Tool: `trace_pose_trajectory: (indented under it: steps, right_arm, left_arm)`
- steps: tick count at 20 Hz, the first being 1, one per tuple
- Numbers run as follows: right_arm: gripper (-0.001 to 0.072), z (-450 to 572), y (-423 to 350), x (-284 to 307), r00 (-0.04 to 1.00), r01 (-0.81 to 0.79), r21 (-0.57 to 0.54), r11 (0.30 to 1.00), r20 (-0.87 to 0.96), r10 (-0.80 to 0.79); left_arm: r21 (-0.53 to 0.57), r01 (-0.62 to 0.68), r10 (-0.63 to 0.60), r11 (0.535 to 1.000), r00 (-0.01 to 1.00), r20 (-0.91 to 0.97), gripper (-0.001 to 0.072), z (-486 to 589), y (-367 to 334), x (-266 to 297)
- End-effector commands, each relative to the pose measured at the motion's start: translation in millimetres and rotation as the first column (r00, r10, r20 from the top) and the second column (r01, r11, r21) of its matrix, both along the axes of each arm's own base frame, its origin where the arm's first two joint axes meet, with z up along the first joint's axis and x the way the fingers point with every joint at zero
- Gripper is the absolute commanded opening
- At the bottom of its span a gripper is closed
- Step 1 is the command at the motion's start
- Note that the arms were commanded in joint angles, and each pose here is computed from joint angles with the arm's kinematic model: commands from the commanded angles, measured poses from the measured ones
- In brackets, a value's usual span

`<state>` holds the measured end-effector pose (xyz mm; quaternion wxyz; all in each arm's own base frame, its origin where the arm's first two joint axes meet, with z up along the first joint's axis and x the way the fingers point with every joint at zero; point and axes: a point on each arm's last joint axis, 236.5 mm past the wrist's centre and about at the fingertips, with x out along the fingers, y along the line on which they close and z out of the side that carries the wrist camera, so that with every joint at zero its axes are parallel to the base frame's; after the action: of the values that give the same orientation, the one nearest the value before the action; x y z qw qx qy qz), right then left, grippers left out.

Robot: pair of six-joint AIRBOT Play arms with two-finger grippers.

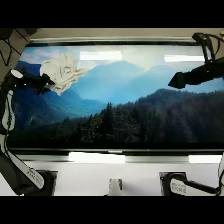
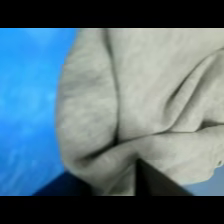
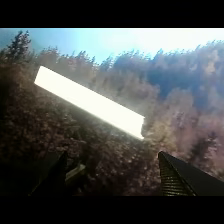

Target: Fold the shirts.

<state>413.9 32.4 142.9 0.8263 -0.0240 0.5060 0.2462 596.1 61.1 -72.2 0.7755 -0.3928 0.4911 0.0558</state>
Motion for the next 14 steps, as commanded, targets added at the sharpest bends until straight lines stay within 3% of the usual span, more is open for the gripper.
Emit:
trace_pose_trajectory:
  steps: [1,3,4,7,10,12,14]
  right_arm:
    - [0.0597,4.1,25.0,-24.4,0.994,-0.064,0.101,0.993,-0.081,0.073]
    - [0.0597,5.3,28.0,-25.6,0.991,-0.109,0.101,0.989,-0.063,0.116]
    - [0.0597,5.5,27.7,-24.7,0.988,-0.146,0.085,0.986,-0.039,0.149]
    - [0.0595,9.0,26.5,-12.9,0.979,-0.200,0.046,0.979,0.047,0.198]
    - [0.0595,30.6,19.7,4.3,0.961,-0.219,-0.029,0.975,0.168,0.221]
    - [0.0594,63.9,-4.3,9.0,0.946,-0.159,-0.170,0.973,0.255,0.199]
    - [0.0586,115.7,-19.4,0.4,0.912,-0.077,-0.265,0.961,0.370,0.175]
  left_arm:
    - [-0.033,-0.032,0.036,0.999,0.992,0.120,0.0032,11.4,-14.1,29.6]
    - [-0.085,0.001,0.015,0.996,0.982,0.188,0.0032,40.1,-30.1,36.3]
    - [-0.051,0.061,-0.045,0.997,0.963,0.264,0.0032,70.1,-39.2,39.0]
    - [0.214,0.220,-0.302,0.952,0.803,0.514,0.0031,213.8,-79.1,24.2]
    - [0.440,0.249,-0.502,0.863,0.528,0.685,0.0031,387.1,-145.5,-53.2]
    - [0.519,0.221,-0.564,0.826,0.361,0.743,0.0031,474.3,-187.7,-125.7]
    - [0.557,0.232,-0.603,0.798,0.284,0.745,0.0032,509.5,-223.7,-181.7]
